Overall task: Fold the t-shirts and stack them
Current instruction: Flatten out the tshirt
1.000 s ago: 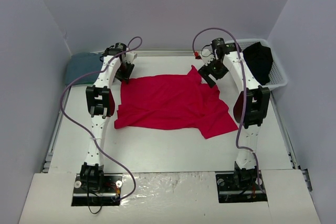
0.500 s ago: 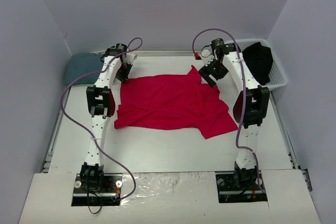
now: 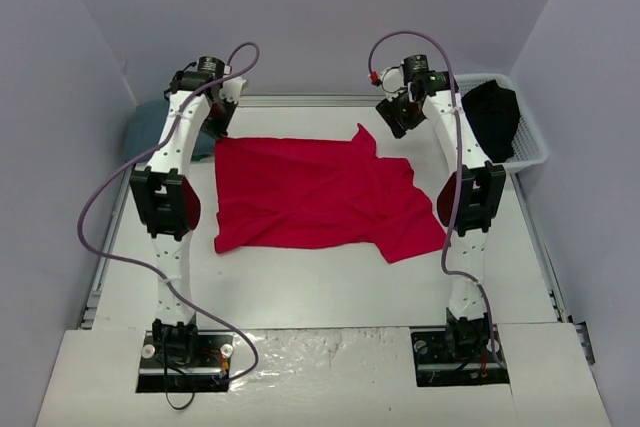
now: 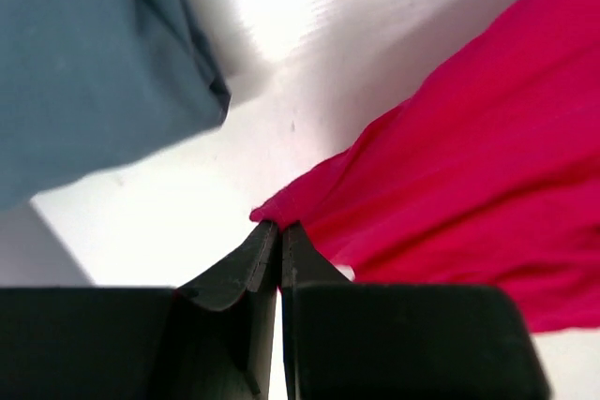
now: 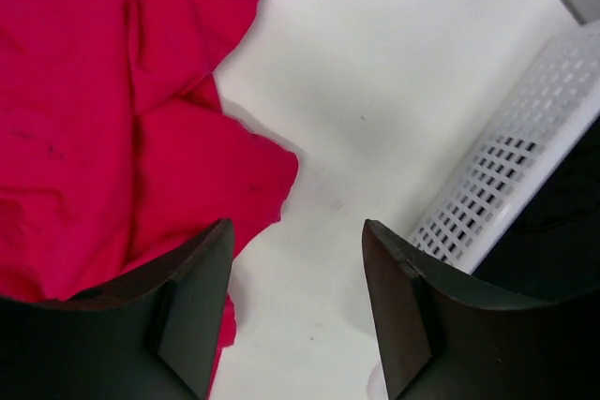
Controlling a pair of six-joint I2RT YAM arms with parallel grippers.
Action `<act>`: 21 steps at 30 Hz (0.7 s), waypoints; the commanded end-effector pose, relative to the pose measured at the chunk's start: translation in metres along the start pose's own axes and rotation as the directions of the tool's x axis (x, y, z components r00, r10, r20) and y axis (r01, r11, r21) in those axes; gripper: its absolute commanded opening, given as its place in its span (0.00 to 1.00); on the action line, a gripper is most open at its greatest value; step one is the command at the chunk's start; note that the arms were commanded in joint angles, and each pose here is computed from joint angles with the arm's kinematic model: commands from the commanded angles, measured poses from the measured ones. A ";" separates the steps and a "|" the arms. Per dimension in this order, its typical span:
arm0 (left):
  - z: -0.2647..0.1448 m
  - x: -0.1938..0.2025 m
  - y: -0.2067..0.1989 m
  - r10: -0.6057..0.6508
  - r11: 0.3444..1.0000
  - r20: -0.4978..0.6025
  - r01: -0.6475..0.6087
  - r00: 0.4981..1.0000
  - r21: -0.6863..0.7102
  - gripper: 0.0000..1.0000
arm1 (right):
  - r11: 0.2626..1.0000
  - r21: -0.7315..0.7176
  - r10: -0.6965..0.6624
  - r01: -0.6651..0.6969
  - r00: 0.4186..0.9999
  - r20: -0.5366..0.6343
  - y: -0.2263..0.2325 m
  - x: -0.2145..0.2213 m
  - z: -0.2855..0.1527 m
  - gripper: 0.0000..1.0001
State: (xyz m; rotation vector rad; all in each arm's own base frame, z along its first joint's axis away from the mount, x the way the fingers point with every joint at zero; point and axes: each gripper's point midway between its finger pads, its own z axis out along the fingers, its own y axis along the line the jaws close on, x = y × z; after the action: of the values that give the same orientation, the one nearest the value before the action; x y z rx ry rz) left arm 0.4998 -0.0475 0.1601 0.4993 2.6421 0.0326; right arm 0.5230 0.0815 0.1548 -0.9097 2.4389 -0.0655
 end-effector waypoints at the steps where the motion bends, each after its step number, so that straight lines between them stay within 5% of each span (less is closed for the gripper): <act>1: -0.047 0.021 0.006 0.029 0.999 -0.022 -0.030 0.999 -0.045 0.02 | 0.995 -0.080 0.065 -0.067 0.997 -0.031 0.007 0.013 0.028 0.50; 5: -0.058 0.038 0.003 0.025 0.998 -0.046 -0.027 0.999 -0.050 0.02 | 0.981 -0.154 0.111 -0.116 0.993 -0.042 0.007 0.025 0.044 0.43; 21: -0.066 0.064 -0.003 0.072 0.994 -0.111 -0.080 0.991 -0.072 0.02 | 0.885 -0.440 0.083 -0.150 0.982 -0.169 0.066 0.071 0.074 0.44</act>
State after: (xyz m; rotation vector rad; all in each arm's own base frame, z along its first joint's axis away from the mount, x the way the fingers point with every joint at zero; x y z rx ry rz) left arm 0.4255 -0.0288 0.1594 0.5778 2.7742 0.1312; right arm 0.5002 0.0902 0.0549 -0.9289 2.6330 0.4039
